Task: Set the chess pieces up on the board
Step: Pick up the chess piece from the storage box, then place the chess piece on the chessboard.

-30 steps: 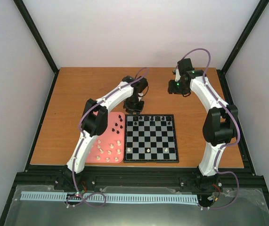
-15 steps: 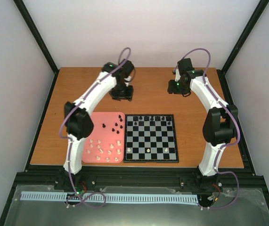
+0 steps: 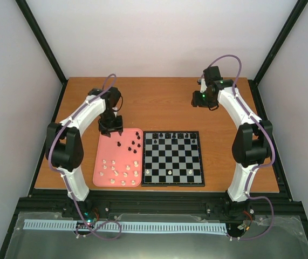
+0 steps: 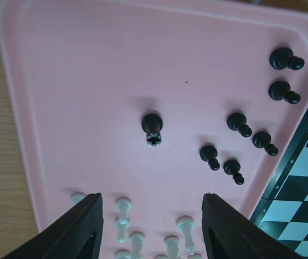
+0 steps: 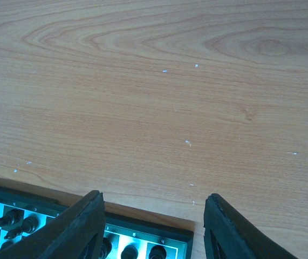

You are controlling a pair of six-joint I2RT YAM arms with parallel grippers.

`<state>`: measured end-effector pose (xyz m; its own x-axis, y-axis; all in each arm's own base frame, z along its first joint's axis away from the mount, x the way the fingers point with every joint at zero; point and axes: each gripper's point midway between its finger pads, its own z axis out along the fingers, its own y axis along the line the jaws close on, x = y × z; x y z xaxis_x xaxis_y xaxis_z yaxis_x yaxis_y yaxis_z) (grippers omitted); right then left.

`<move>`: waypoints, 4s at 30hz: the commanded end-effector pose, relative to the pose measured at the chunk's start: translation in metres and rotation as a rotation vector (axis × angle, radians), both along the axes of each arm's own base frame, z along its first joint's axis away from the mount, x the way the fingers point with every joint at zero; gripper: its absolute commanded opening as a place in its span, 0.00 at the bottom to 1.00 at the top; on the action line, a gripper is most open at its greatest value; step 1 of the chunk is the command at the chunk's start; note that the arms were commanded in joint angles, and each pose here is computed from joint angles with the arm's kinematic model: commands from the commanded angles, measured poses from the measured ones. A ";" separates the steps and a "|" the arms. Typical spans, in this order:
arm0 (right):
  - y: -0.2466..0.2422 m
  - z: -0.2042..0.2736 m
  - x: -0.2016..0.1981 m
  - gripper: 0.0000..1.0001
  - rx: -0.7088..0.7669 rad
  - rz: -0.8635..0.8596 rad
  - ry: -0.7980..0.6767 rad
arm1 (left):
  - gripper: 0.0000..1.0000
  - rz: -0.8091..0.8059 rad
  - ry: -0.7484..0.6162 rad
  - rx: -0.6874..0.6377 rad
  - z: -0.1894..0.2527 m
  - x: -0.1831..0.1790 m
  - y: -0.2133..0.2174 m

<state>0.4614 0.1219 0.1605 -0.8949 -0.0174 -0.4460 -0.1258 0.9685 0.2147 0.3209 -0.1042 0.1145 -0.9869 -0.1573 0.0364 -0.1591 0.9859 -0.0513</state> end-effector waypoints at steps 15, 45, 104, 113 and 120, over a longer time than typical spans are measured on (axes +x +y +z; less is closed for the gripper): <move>-0.004 -0.014 0.002 0.51 -0.006 -0.007 0.033 | 0.42 0.027 0.096 -0.063 -0.072 -0.001 -0.016; -0.006 -0.013 0.001 0.51 -0.014 -0.007 0.034 | 0.03 0.010 0.124 -0.012 -0.088 0.001 -0.008; -0.005 -0.016 0.006 0.51 -0.020 -0.007 0.033 | 0.09 -0.266 0.113 -0.142 -0.058 0.037 -0.164; -0.005 -0.017 0.005 0.51 -0.017 -0.006 0.035 | 0.13 -0.268 0.124 -0.126 -0.063 0.035 -0.161; -0.005 -0.018 0.004 0.51 -0.017 -0.005 0.036 | 0.17 -0.266 0.123 -0.115 -0.065 0.036 -0.159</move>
<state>0.4612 0.1199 0.1388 -0.9174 -0.0248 -0.3972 -0.1128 0.9733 0.1999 0.3566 -0.2610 0.0509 -0.9818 0.1060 0.1573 0.0793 0.9827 -0.1673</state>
